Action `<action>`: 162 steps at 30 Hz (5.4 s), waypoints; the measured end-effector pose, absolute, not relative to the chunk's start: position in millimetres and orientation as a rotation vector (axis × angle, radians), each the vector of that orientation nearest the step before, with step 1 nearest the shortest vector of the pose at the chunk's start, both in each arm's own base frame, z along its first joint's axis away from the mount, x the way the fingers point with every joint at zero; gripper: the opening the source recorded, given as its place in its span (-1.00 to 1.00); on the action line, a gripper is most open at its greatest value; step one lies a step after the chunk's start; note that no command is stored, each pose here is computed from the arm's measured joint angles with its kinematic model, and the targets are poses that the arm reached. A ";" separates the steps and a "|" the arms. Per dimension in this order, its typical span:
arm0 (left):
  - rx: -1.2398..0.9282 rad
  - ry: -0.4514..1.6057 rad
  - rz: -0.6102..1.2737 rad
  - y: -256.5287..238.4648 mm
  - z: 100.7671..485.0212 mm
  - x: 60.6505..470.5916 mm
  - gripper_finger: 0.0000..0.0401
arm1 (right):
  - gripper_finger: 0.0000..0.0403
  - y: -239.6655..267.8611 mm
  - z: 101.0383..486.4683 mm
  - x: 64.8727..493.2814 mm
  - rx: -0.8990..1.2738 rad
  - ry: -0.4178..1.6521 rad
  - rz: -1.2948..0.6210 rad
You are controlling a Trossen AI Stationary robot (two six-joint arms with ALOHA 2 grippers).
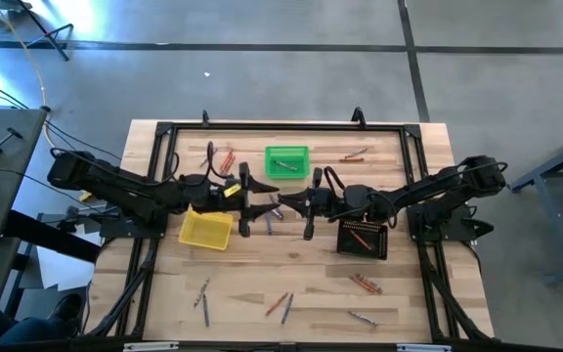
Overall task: Sort crayons
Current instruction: Put the blue crayon into the yellow basket
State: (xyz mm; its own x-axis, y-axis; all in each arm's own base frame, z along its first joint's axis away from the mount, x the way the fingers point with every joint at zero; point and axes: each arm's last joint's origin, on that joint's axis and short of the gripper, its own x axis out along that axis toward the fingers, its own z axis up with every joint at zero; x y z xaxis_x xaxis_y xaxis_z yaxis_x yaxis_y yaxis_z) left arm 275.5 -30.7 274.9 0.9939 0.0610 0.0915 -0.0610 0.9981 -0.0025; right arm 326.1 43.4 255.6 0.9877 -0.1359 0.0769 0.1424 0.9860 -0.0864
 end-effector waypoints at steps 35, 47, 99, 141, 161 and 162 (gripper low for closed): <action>-0.027 -0.128 0.034 -18.6 277.9 276.9 -0.09 | -1.00 42.1 256.9 325.8 -0.086 -0.082 -0.186; -0.044 -0.114 0.033 -19.8 272.1 292.1 -0.10 | -1.00 42.1 257.7 325.7 -0.086 -0.090 -0.185; 0.006 0.237 0.277 -11.4 294.0 254.6 -1.00 | -0.34 35.8 254.1 308.0 0.000 0.148 -0.309; -0.499 0.820 0.361 -40.3 210.2 184.3 -0.58 | -0.34 34.7 227.0 299.2 0.276 0.379 -0.380; -0.076 0.311 0.057 -46.6 258.4 211.5 -0.57 | -0.34 46.0 196.1 373.6 0.360 0.671 -0.446; -0.055 0.297 0.060 -46.3 260.4 211.0 -0.57 | -0.34 44.0 196.4 378.4 0.345 0.716 -0.465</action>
